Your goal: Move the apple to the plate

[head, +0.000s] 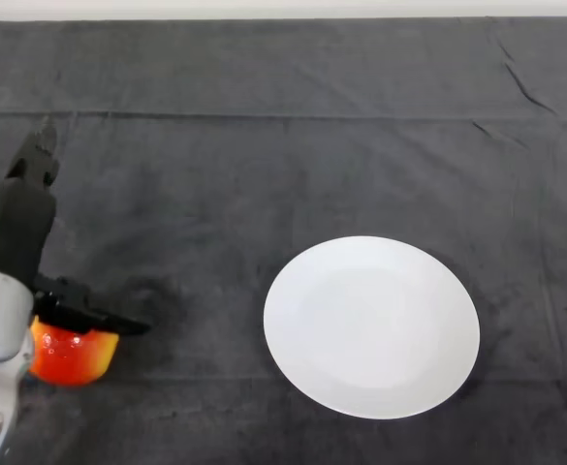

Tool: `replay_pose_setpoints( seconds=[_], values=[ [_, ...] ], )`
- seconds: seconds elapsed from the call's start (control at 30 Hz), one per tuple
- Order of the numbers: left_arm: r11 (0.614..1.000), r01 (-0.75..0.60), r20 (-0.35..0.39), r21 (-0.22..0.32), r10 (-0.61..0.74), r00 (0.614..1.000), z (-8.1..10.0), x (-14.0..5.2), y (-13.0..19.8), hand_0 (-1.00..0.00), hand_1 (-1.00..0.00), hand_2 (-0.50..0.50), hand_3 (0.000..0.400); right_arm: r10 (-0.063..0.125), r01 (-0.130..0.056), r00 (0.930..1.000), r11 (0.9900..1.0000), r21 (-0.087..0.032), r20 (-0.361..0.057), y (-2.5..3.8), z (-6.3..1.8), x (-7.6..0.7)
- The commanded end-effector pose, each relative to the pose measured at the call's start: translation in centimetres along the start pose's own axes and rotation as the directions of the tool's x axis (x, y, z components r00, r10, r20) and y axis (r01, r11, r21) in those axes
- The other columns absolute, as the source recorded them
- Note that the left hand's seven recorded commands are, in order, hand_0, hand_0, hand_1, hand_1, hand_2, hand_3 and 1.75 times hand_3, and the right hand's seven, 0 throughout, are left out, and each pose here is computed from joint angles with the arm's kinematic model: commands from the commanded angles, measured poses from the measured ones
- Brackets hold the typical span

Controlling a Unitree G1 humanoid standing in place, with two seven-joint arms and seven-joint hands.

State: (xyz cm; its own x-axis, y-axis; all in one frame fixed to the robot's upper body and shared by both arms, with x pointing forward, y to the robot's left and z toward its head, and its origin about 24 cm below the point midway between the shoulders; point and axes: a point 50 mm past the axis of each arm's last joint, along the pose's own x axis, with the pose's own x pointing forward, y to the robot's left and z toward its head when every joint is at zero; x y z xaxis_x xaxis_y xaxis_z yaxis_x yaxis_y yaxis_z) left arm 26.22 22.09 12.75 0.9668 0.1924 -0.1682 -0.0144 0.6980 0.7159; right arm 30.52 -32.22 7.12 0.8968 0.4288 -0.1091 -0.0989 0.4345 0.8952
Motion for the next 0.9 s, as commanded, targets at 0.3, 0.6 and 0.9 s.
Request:
replay_pose_setpoints(
  seconds=[0.3,0.6,0.9],
  values=[
    [0.996,-0.018,-0.049,0.088,0.022,0.999,-1.7,0.2,0.6,0.0,0.0,0.0,0.0,0.012,-0.011,0.9996,0.9999,-0.011,0.025,0.61,0.95,-0.18],
    [0.992,0.03,-0.115,0.123,-0.016,0.993,-3.2,0.4,-0.9,0.0,0.0,0.0,0.0,0.011,-0.011,0.9996,0.9999,-0.011,0.025,0.61,0.94,-0.18],
    [0.983,0.108,-0.176,0.149,-0.081,0.981,-4.2,0.8,-2.5,0.0,0.0,0.0,0.0,0.011,-0.011,0.9996,0.9999,-0.011,0.025,0.61,0.94,-0.18]
  ],
)
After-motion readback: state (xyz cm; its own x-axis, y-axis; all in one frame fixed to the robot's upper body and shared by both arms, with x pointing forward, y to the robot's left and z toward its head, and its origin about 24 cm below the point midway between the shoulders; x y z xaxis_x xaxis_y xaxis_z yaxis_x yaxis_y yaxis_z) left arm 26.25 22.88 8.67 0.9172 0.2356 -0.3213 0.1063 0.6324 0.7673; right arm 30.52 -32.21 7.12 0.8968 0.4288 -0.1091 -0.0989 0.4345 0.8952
